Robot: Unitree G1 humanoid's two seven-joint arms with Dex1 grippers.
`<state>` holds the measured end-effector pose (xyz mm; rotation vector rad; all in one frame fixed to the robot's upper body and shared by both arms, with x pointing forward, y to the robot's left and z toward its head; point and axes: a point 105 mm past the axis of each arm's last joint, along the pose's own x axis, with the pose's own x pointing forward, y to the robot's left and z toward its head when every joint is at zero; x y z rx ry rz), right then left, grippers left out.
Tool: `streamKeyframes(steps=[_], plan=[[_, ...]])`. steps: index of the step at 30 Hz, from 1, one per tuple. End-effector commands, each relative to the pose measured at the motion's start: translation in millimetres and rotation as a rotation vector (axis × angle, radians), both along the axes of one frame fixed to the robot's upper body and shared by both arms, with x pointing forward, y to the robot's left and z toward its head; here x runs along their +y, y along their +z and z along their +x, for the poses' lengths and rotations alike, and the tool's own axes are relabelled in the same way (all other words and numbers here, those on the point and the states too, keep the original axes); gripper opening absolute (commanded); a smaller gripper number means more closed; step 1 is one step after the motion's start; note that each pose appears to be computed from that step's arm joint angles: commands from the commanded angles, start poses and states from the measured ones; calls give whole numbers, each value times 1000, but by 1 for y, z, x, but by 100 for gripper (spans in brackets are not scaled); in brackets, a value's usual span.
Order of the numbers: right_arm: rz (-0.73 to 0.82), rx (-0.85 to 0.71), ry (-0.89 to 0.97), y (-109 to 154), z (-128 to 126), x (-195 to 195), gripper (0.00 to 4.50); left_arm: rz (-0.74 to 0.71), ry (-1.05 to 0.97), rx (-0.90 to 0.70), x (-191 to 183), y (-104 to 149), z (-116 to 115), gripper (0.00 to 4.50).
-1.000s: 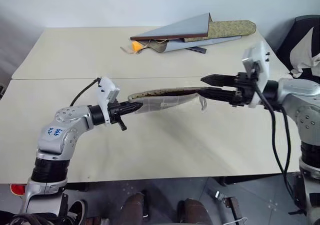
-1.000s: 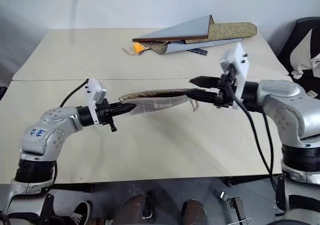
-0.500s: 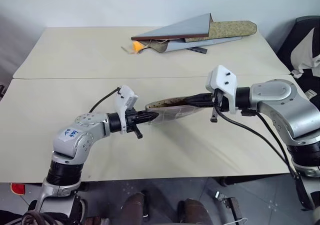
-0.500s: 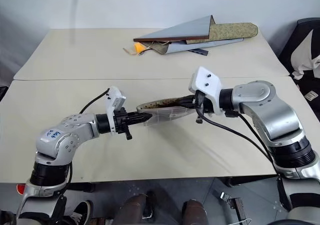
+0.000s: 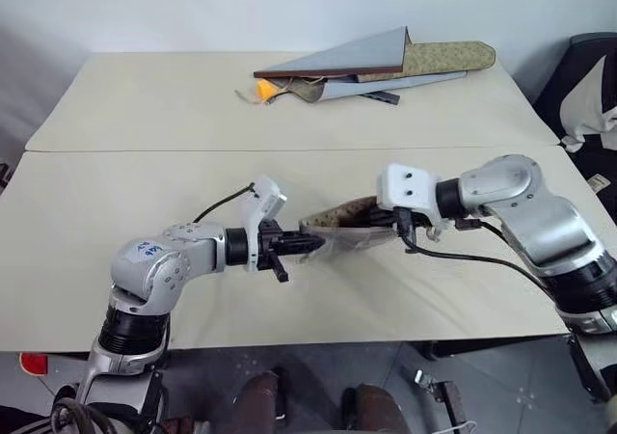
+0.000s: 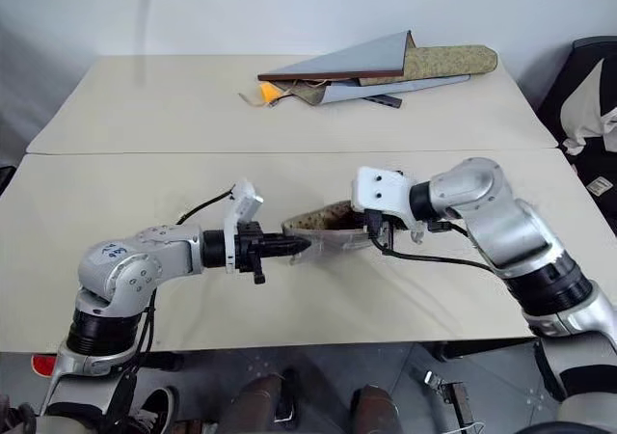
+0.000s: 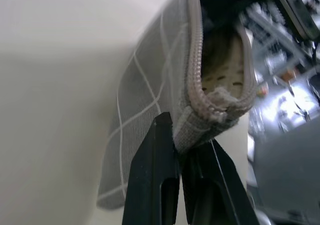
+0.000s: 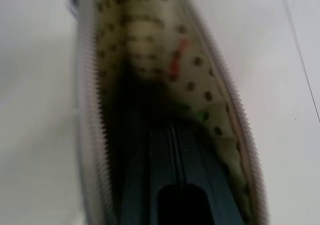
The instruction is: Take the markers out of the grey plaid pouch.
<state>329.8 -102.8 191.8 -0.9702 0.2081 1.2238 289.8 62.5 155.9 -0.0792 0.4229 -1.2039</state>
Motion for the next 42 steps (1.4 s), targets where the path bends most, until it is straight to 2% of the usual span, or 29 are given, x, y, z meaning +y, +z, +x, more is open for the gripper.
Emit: streamKeyframes(steps=[1, 3, 6, 16, 21, 24, 28, 42], plan=[[-57, -36, 45, -5, 4, 10, 2, -13, 3, -53, -4, 8, 9, 0], [-72, -18, 50, -9, 4, 11, 2, -11, 23, -58, -4, 8, 15, 0], [-88, -8, 46, -10, 6, 9, 65, -35, 56, -52, -2, 9, 22, 0], [-114, -22, 90, -12, 2, 14, 389, -29, 48, -89, -6, 8, 24, 0], [-170, -34, 97, -27, 4, 12, 389, -28, 45, -81, -7, 5, 22, 0], [-184, -33, 98, -31, 6, 11, 328, -28, 53, -79, -7, 4, 22, 0], [-206, -49, 98, -33, 7, 9, 192, -34, 60, -82, -7, 5, 22, 0], [-356, -67, 63, -52, 15, -9, 192, -61, 68, -74, -12, 7, 22, 0]])
